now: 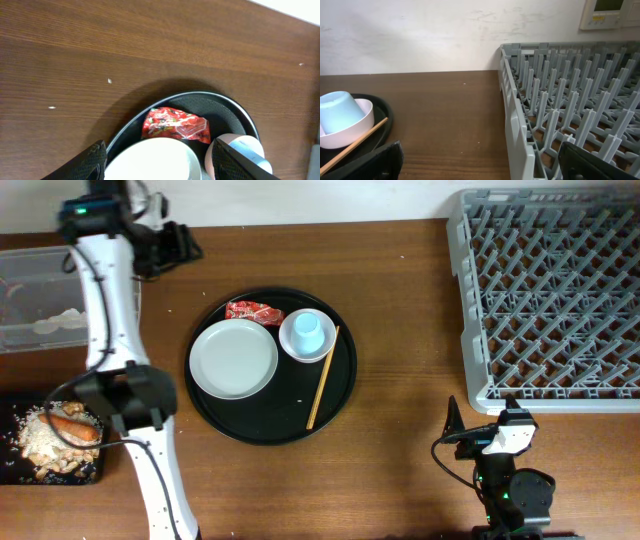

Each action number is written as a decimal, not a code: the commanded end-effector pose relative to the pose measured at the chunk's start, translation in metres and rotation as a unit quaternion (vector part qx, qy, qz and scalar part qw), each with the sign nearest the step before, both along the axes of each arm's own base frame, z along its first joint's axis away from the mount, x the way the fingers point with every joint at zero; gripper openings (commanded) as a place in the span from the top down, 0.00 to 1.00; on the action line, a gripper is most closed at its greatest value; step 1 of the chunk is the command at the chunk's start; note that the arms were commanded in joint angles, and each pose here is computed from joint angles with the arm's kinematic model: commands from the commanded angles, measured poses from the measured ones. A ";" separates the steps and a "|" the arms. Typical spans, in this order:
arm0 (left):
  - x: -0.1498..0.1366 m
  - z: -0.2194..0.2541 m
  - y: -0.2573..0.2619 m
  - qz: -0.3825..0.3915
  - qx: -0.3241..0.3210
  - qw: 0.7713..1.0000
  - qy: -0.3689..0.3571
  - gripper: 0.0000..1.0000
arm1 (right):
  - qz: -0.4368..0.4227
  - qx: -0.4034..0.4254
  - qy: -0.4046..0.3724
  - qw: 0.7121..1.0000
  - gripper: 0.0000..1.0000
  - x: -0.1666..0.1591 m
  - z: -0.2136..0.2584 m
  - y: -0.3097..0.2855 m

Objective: Sort waste into correct bins and load items into the dishwasher rack
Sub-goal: 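Reach the left gripper to the red snack wrapper and grasp it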

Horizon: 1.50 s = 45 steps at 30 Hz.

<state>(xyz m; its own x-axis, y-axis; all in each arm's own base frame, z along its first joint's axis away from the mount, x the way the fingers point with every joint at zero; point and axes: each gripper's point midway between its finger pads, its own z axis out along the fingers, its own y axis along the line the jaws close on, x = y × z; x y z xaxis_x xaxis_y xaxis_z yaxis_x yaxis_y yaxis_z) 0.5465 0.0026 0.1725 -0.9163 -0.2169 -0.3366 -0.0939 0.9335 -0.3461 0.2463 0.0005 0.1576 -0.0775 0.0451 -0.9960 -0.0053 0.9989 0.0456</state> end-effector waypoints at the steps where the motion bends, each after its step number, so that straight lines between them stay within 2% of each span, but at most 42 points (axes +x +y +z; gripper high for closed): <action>1: -0.009 -0.001 -0.009 0.076 0.079 0.994 0.031 0.34 | -0.008 -0.004 0.002 1.000 0.02 0.000 -0.002 -0.003; 4: -0.016 -0.021 -0.044 0.139 0.092 0.984 0.067 0.37 | -0.008 -0.004 0.002 1.000 0.02 0.000 -0.002 -0.003; 8: -0.020 -0.062 -0.086 0.189 0.072 0.974 0.107 0.39 | -0.008 -0.004 0.002 1.000 0.02 0.000 -0.002 -0.003; 10: -0.019 -0.083 -0.105 0.180 0.060 0.975 0.114 0.39 | -0.008 -0.004 0.002 1.000 0.02 0.000 -0.002 -0.003; 13: -0.018 -0.117 -0.126 0.163 0.057 0.978 0.116 0.45 | -0.008 -0.004 0.002 1.000 0.02 0.000 -0.002 -0.003; 17: -0.014 -0.126 -0.126 0.198 0.044 0.972 0.116 0.46 | -0.008 -0.004 0.002 1.000 0.02 0.000 -0.002 -0.003; 19: -0.014 -0.127 -0.126 0.219 0.037 0.968 0.120 0.52 | -0.008 -0.004 0.002 1.000 0.02 0.000 -0.002 -0.003; 23: -0.014 -0.127 -0.118 0.283 0.035 0.951 0.122 0.52 | -0.008 -0.004 0.002 1.000 0.02 0.000 -0.002 -0.003; 37: -0.015 -0.139 -0.110 0.309 0.050 0.942 0.120 0.53 | -0.008 -0.004 0.002 1.000 0.02 0.000 -0.002 -0.003; 40: -0.014 -0.138 -0.105 0.314 0.062 0.941 0.113 0.59 | -0.008 -0.004 0.002 1.000 0.02 0.000 -0.002 -0.003; 45: -0.014 -0.138 -0.105 0.314 0.062 0.941 0.113 0.59 | -0.008 -0.004 0.002 1.000 0.02 0.000 -0.002 -0.003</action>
